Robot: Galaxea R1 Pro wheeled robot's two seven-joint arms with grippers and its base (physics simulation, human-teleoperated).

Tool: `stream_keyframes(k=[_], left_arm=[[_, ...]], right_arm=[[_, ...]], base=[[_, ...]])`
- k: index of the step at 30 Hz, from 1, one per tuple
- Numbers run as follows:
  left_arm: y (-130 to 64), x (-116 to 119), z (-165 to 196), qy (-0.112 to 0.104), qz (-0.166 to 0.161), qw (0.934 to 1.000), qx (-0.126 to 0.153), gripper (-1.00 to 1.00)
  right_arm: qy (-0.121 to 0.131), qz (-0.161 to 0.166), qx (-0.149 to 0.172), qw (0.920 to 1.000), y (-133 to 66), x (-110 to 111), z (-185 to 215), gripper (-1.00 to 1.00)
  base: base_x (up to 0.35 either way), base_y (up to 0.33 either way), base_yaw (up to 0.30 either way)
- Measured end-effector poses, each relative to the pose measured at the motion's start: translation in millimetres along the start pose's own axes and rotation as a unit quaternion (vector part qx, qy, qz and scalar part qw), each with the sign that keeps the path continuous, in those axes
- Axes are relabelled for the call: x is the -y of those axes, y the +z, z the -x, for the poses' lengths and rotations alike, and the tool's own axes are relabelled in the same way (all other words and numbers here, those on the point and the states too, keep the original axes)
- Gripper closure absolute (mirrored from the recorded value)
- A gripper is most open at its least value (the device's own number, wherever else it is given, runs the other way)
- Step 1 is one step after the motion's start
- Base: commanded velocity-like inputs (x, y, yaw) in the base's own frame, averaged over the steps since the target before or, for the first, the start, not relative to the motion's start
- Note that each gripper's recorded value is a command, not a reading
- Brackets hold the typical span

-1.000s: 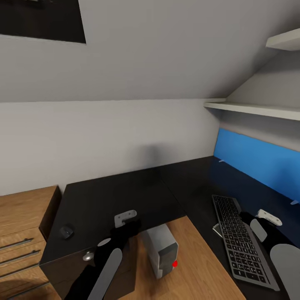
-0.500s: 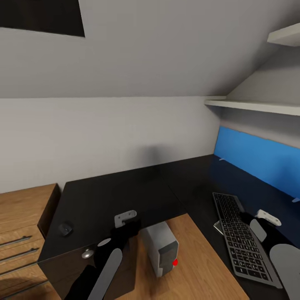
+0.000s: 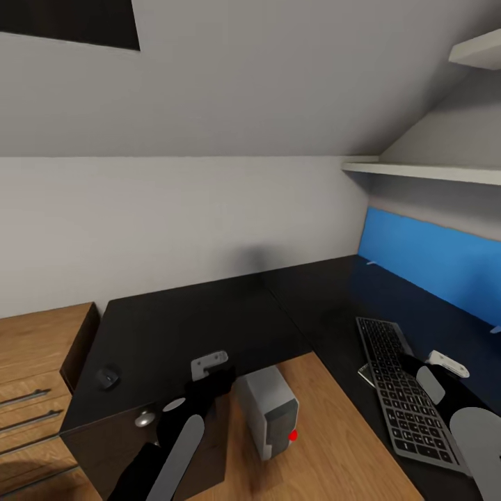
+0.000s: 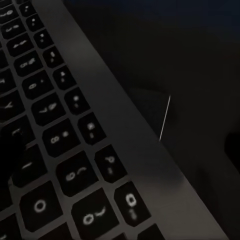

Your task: In the bedroom, organize the workspace by keeping the computer under the desk, ensuring the monitor is on the desk, placing the keyboard on the desk next to the monitor, placing the mouse on the desk next to the keyboard, moving the folder from the swivel chair onto the desk next to the mouse, stacking the notebook on top of the folder with the pen on top of the notebook, and positioning the swivel chair next to the desk.

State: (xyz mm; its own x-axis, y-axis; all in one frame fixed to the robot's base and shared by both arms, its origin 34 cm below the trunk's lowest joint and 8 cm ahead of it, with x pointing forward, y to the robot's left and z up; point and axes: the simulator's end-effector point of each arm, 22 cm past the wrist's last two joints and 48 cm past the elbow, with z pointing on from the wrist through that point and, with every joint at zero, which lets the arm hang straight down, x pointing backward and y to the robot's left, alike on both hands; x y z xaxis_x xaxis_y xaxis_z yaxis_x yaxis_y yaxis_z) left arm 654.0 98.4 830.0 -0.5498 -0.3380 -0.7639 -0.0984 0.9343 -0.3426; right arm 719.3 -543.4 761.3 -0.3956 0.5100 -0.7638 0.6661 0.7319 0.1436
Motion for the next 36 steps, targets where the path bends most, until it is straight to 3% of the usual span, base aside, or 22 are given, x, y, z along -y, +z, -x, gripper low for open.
stream_keyframes(k=[14, 36], left_arm=[[12.0, -8.3, -19.6, 0.001, 0.000, 1.0000, 0.000, -1.00], [15.6, -26.8, -21.5, 0.014, 0.013, 0.9998, -0.002, -1.00]], right_arm=[[0.001, 0.004, 0.009, 1.0000, 12.8, 1.1, -10.5, -1.00], [-0.002, 0.003, 0.011, 0.9999, 12.8, 0.1, -10.5, -1.00]], base=[[0.000, 0.000, 0.000], [-0.046, 0.049, 0.000]])
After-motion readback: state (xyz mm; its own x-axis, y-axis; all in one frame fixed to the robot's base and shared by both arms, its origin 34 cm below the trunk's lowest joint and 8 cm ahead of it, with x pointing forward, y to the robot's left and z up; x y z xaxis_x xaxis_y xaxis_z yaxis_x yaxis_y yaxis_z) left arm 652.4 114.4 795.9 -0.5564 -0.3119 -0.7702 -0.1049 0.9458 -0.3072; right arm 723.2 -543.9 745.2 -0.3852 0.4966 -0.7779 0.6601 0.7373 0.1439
